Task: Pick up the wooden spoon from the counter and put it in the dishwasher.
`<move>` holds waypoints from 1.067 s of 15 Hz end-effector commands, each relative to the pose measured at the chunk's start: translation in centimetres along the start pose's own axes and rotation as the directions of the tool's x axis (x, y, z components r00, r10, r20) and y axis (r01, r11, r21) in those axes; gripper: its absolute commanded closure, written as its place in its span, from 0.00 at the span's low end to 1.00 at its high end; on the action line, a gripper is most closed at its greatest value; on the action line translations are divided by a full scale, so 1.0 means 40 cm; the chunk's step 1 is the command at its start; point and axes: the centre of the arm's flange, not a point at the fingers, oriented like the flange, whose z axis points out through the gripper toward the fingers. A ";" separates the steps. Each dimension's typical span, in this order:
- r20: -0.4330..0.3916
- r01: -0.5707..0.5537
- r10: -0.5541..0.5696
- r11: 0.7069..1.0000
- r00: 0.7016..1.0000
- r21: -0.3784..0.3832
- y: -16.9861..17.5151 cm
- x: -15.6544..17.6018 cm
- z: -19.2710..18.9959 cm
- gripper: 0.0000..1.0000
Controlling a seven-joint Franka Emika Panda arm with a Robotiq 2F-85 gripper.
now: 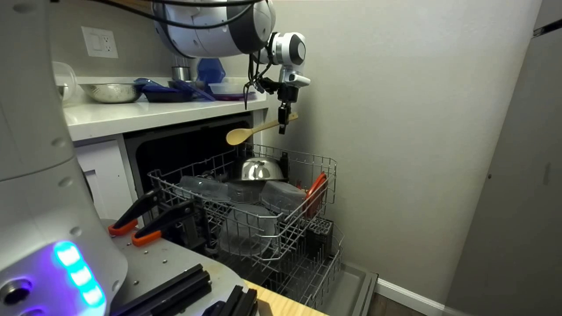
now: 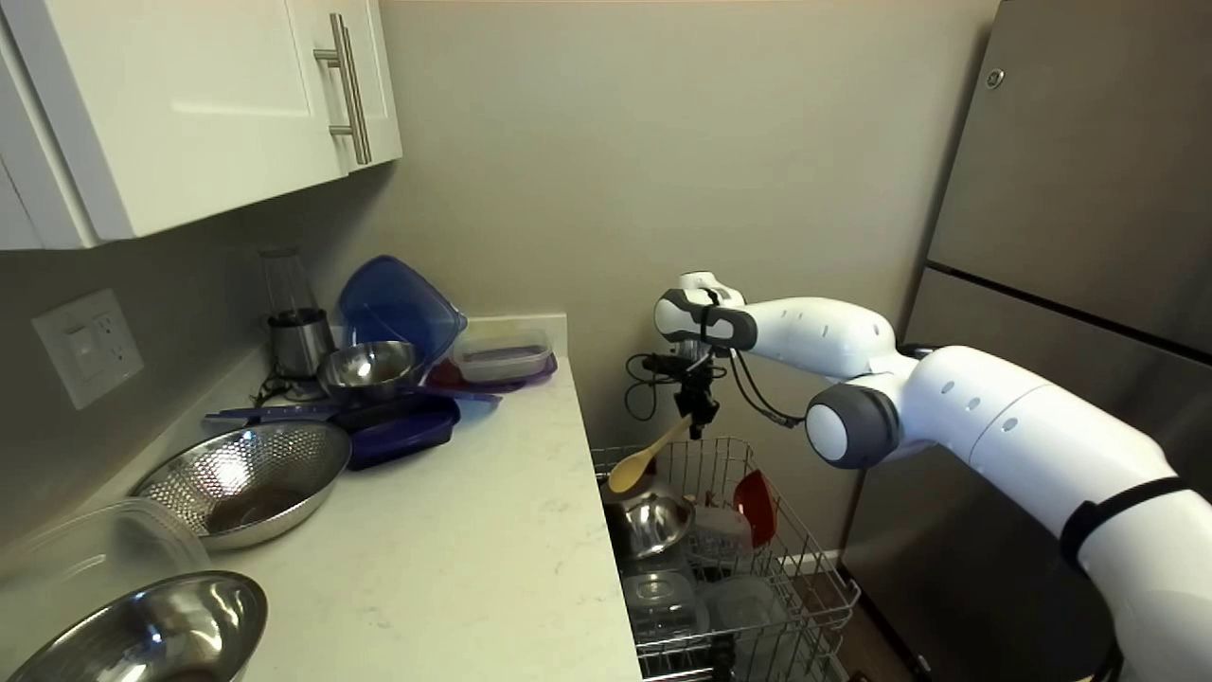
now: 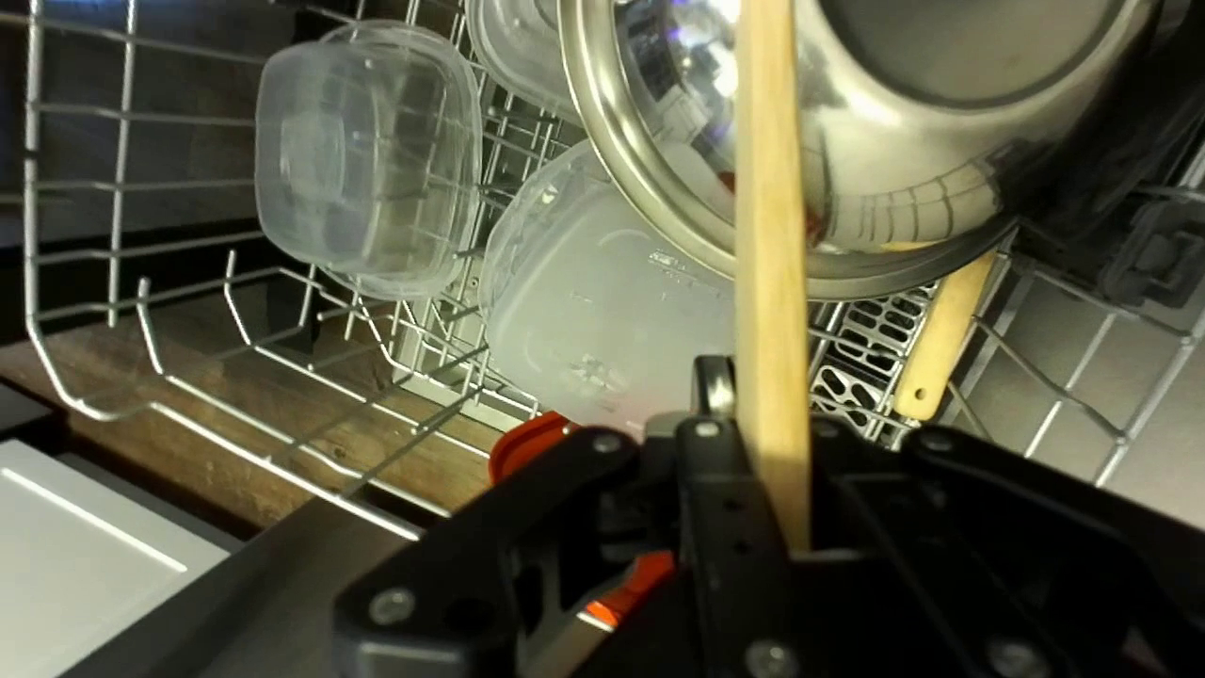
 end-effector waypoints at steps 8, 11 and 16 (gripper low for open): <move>0.230 -0.405 0.396 0.914 0.889 -0.005 0.023 0.232 0.101 0.99; 0.298 -0.491 0.464 0.871 0.834 0.019 0.022 0.277 0.089 0.99; 0.320 -0.539 0.489 0.837 0.812 0.089 -0.004 0.280 0.077 0.99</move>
